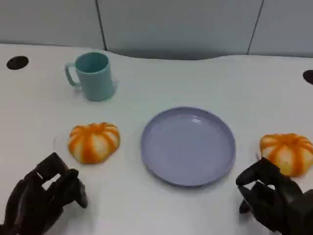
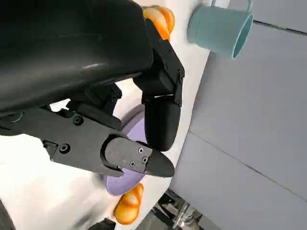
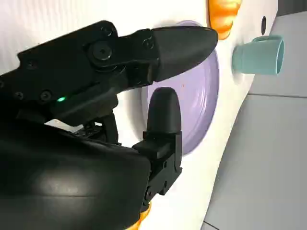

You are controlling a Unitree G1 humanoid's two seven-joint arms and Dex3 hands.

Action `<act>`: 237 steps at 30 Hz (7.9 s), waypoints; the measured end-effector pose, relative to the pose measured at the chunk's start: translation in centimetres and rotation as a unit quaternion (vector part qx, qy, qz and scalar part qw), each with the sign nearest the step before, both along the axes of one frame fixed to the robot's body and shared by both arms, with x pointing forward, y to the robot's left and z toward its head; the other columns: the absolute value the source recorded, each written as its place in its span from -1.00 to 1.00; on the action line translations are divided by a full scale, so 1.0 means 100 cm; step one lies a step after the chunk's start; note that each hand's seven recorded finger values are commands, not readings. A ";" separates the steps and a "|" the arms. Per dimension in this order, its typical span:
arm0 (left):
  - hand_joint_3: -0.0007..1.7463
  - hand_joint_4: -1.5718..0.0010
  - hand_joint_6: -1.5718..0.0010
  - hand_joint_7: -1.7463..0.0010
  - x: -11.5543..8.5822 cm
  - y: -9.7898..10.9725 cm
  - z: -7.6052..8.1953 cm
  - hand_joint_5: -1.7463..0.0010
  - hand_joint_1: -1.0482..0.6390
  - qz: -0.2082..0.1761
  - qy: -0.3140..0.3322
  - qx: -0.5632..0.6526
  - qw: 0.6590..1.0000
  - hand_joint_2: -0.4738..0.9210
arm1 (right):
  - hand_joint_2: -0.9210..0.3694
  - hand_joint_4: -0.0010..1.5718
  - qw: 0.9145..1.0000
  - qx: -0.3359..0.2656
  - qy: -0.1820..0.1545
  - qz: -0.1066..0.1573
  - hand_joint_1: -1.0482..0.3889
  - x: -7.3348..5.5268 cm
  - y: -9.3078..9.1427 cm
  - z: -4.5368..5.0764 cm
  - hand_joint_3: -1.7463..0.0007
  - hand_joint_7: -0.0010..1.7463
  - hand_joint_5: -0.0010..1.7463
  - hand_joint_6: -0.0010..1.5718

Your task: Grasp the bread from the table and place it into the plate.

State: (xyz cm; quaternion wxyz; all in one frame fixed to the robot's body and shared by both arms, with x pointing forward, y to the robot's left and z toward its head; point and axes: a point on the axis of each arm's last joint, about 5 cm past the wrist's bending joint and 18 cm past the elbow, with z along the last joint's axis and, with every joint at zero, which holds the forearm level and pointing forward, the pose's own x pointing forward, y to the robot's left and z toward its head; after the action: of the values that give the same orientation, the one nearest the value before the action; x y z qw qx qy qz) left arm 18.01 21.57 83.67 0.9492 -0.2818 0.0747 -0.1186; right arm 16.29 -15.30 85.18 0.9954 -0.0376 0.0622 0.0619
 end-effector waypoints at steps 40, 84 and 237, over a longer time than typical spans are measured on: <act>-0.98 0.35 0.33 -0.16 0.036 -0.025 0.072 -0.53 -0.40 0.033 -0.364 0.698 0.615 0.94 | -1.00 -0.23 1.000 0.013 0.004 0.005 0.07 0.003 0.008 -0.0052 0.63 1.00 1.00 -0.51; -1.00 0.57 0.44 0.83 0.130 -0.071 0.041 0.71 -0.44 -0.217 -0.150 0.828 0.495 0.87 | -1.00 -0.23 1.000 0.012 -0.009 0.000 0.06 0.000 0.007 -0.0035 0.63 1.00 1.00 -0.53; -0.68 0.07 0.40 -1.00 0.011 -0.016 0.026 -1.00 -0.21 -0.004 -0.093 0.086 0.992 1.00 | -1.00 -0.23 1.000 0.013 -0.004 0.001 0.06 0.002 0.008 -0.0054 0.63 1.00 1.00 -0.52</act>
State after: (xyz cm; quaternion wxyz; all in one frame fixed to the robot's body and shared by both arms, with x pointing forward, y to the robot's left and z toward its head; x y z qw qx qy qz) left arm 19.11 19.99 86.32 0.9721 -0.1870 -0.0025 -0.1415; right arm 16.49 -14.48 84.63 0.9960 -0.0245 0.0578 0.0633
